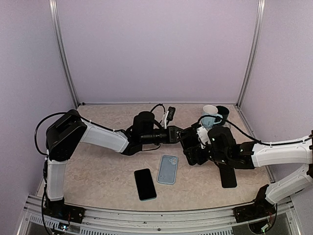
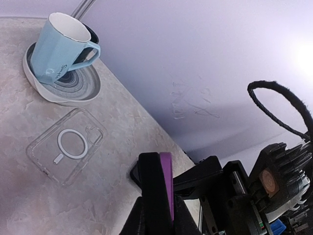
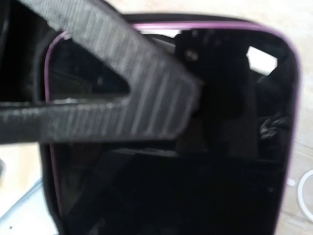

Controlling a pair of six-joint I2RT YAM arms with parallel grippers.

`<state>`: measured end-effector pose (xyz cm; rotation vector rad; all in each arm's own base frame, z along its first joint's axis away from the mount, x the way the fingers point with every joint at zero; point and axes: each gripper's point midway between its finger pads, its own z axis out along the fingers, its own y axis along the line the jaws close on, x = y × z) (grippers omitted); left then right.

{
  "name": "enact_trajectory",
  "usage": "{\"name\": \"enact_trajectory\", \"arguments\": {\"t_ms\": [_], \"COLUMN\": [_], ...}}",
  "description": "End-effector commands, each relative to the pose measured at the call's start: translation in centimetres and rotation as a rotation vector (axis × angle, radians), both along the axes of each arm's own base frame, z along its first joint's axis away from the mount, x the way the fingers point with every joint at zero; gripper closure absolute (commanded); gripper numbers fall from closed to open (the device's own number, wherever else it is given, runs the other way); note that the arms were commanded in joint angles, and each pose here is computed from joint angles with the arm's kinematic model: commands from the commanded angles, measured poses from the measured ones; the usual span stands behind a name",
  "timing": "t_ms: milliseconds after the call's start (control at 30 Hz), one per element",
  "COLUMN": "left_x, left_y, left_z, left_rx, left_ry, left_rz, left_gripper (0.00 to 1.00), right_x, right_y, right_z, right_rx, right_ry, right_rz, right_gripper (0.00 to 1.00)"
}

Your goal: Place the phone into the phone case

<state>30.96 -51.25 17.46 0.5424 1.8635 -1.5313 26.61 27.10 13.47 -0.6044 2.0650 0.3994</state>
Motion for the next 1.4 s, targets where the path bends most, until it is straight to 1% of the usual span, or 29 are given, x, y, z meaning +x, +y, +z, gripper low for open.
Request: {"name": "enact_trajectory", "arguments": {"t_ms": [0, 67, 100, 133, 167, 267, 300, 400, 433, 567, 633, 667, 767, 800, 833, 967, 1000, 1033, 1067, 1167, 1200, 1233, 1267, 1300, 1333, 1367], "left_x": [-1.4, -2.1, -2.3, -2.6, -2.8, -3.2, -3.6, -5.3, -6.1, -8.4, -9.9, -10.5, -11.6, -11.9, -12.3, -13.6, -13.8, -13.9, -14.2, -14.7, -14.5, -13.9, -13.2, -12.5, -12.0, -12.1], "left_y": [0.3, 0.5, 0.7, 0.9, 1.1, 2.2, 2.6, 3.6, 4.0, 4.9, 5.4, 5.6, 5.8, 6.0, 6.2, 6.0, 6.0, 6.1, 6.2, 6.3, 6.1, 6.0, 6.0, 6.2, 6.4, 6.9], "left_z": [-0.6, -0.7, -1.1, -1.4, -1.6, 0.2, 1.8, 5.3, 7.3, 10.9, 12.0, 12.7, 12.9, 13.0, 13.4, 14.6, 14.9, 15.1, 15.5, 16.5, 16.4, 16.1, 15.6, 14.9, 14.3, 13.6], "left_rx": [0.029, 0.042, 0.056, 0.067, 0.079, 0.082, 0.073, 0.051, 0.030, 0.007, -0.015, -0.016, 0.009, 0.001, -0.014, -0.051, -0.060, -0.072, -0.092, -0.124, -0.114, -0.094, -0.071, -0.053, -0.036, -0.023], "left_ry": [-0.034, -0.041, -0.040, -0.050, -0.063, -0.152, -0.206, -0.343, -0.393, -0.489, -0.528, -0.551, -0.593, -0.594, -0.601, -0.638, -0.645, -0.647, -0.650, -0.665, -0.662, -0.651, -0.635, -0.623, -0.623, -0.637], "left_rz": [-0.055, -0.088, -0.094, -0.108, -0.116, -0.153, -0.164, -0.205, -0.215, -0.276, -0.326, -0.340, -0.375, -0.389, -0.396, -0.419, -0.423, -0.426, -0.429, -0.427, -0.414, -0.386, -0.351, -0.313, -0.276, -0.256], "left_gripper": [0.93, 1.00, 1.00, 1.00, 1.00, 1.00, 1.00, 1.00, 1.00, 1.00, 1.00, 1.00, 1.00, 1.00, 1.00, 1.00, 1.00, 1.00, 1.00, 1.00, 0.97, 0.75, 0.44, 0.16, 0.03, 0.01], "right_x": [0.3, 0.4, 0.4, 0.2, 0.0, -1.1, -1.8, -3.8, -4.8, -8.4, -9.2, -9.1, -8.7, -8.9, -9.1, -9.4, -9.5, -9.6, -9.6, -9.2, -9.0, -8.9, -8.7, -8.3, -8.1, -8.1], "right_y": [1.5, 1.6, 1.7, 2.0, 2.2, 3.0, 3.2, 3.1, 3.2, 4.3, 4.7, 4.8, 4.8, 4.8, 4.8, 5.3, 5.3, 5.4, 5.5, 5.8, 5.9, 6.0, 6.1, 6.1, 6.0, 5.9], "right_z": [4.2, 4.6, 4.6, 4.8, 5.1, 6.6, 7.4, 8.7, 8.8, 9.7, 10.1, 10.5, 11.1, 11.2, 11.0, 10.6, 10.4, 10.3, 10.4, 11.1, 11.7, 12.3, 13.0, 13.7, 14.4, 15.0], "right_rx": [0.082, 0.075, 0.072, 0.075, 0.081, 0.125, 0.144, 0.141, 0.139, 0.193, 0.204, 0.203, 0.182, 0.186, 0.194, 0.221, 0.216, 0.217, 0.216, 0.232, 0.241, 0.251, 0.260, 0.271, 0.280, 0.289], "right_ry": [-0.100, -0.110, -0.114, -0.114, -0.110, -0.077, -0.075, -0.138, -0.162, -0.189, -0.195, -0.209, -0.227, -0.237, -0.231, -0.191, -0.173, -0.161, -0.155, -0.144, -0.151, -0.157, -0.166, -0.178, -0.189, -0.194], "right_rz": [0.048, 0.057, 0.067, 0.089, 0.123, 0.281, 0.356, 0.536, 0.599, 0.831, 0.905, 0.908, 0.895, 0.905, 0.913, 0.943, 0.952, 0.963, 0.967, 0.955, 0.946, 0.940, 0.928, 0.907, 0.888, 0.879], "right_gripper": [0.73, 0.73, 0.72, 0.67, 0.58, 0.07, 0.02, 0.01, 0.01, 0.01, 0.01, 0.02, 0.06, 0.12, 0.21, 0.67, 0.76, 0.91, 1.00, 1.00, 1.00, 1.00, 1.00, 1.00, 1.00, 1.00]}}
